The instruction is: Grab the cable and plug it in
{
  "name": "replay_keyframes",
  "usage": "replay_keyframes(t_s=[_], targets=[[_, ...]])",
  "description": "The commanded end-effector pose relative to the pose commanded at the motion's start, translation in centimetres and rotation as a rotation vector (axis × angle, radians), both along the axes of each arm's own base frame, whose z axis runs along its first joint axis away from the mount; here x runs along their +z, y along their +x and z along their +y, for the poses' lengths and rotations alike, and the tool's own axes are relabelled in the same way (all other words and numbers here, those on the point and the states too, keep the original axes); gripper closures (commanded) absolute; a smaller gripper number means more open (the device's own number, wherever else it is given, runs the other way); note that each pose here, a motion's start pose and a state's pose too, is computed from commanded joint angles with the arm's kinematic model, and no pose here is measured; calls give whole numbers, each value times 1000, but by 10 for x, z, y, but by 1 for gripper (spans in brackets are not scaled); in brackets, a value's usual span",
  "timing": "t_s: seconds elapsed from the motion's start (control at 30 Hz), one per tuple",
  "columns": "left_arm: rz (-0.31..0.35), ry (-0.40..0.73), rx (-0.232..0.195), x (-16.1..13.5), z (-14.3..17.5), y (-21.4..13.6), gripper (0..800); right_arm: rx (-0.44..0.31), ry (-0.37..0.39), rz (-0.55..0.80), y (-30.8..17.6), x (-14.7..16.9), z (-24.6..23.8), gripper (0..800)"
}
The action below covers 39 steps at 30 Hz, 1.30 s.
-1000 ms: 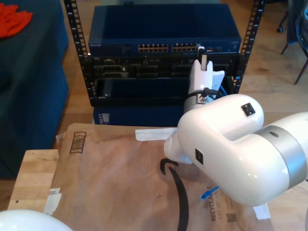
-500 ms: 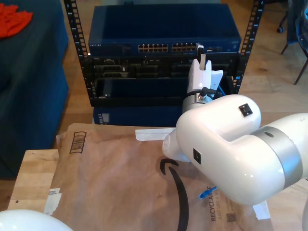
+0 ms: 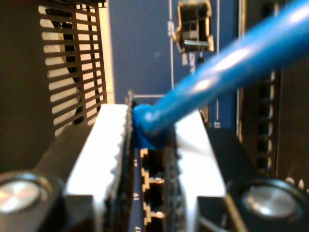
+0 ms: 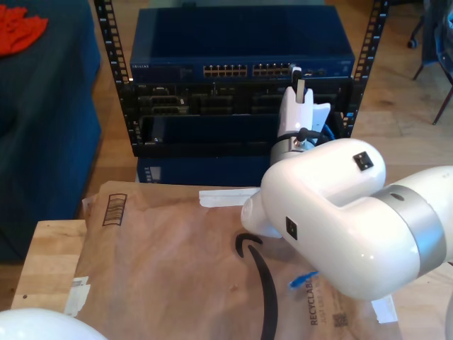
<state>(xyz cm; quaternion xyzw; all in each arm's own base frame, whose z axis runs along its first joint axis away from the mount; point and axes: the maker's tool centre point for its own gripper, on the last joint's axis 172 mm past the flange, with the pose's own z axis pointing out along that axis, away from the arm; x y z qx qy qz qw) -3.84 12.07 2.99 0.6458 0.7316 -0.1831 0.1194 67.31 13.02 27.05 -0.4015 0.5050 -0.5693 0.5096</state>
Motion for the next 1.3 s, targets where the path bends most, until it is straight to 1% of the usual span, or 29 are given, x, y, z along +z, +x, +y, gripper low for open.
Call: replay_keyframes(t_s=[0.43, 0.77, 1.07, 1.3], targets=[[0, 0, 0, 0, 0, 0, 0, 2, -3, 7, -2, -3, 1, 800], [0, 0, 0, 0, 0, 0, 0, 18, 0, -5, -3, 4, 13, 800], [0, 0, 0, 0, 0, 0, 0, 27, -7, 5, -4, -4, 19, 800], [0, 0, 0, 0, 0, 0, 0, 9, 5, 9, -7, -6, 17, 800]])
